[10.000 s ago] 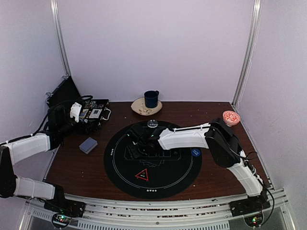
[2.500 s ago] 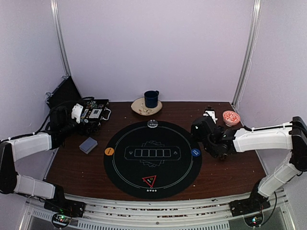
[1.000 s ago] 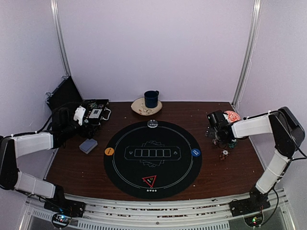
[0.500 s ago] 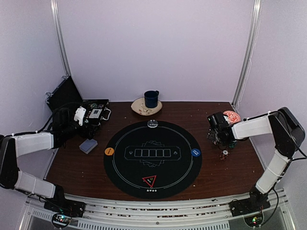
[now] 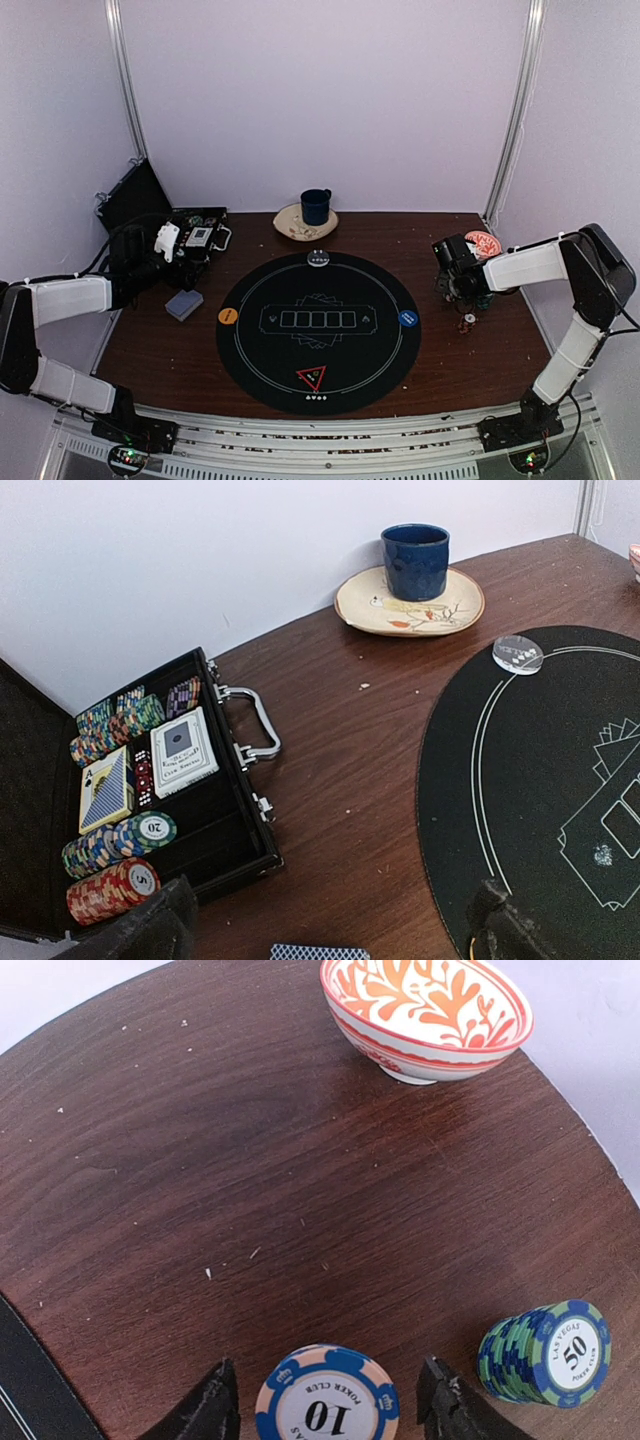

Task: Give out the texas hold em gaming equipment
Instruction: Pick up the pile of poker chips from the pile of poker chips.

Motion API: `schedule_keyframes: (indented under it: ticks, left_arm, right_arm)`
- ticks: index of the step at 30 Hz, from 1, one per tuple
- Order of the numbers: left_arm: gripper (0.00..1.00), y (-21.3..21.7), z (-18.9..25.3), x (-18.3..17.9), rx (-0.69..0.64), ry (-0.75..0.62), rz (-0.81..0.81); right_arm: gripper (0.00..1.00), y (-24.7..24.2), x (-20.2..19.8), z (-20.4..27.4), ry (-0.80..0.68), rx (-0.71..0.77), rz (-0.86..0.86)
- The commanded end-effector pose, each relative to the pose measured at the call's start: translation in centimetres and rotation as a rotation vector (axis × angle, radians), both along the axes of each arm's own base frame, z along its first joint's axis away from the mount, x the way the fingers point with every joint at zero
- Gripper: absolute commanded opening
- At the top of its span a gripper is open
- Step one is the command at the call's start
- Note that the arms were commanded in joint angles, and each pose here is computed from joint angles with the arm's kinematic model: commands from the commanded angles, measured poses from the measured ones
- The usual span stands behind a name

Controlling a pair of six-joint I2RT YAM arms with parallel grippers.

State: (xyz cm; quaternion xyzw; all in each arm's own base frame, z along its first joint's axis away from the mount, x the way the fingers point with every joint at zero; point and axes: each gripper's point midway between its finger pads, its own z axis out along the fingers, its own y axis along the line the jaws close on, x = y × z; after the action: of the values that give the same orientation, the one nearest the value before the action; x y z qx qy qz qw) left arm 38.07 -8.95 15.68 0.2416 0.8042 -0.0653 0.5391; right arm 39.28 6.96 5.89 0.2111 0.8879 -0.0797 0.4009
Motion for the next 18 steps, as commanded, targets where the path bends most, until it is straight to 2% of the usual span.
schedule_keyframes:
  ticks: [1, 4, 18]
  left_arm:
    - [0.98, -0.1, 1.54, 0.89, -0.019, -0.051, -0.006]
    - [0.98, -0.06, 1.48, 0.91, -0.018, -0.05, -0.005]
    - [0.98, -0.05, 1.39, 0.95, -0.017, -0.048, -0.004]
  right_arm:
    - [0.61, -0.7, -0.09, 1.12, -0.035, -0.007, -0.027]
    - [0.57, -0.64, -0.07, 1.23, -0.037, -0.008, -0.025]
    - [0.54, -0.22, -0.01, 0.95, -0.021, -0.018, -0.008]
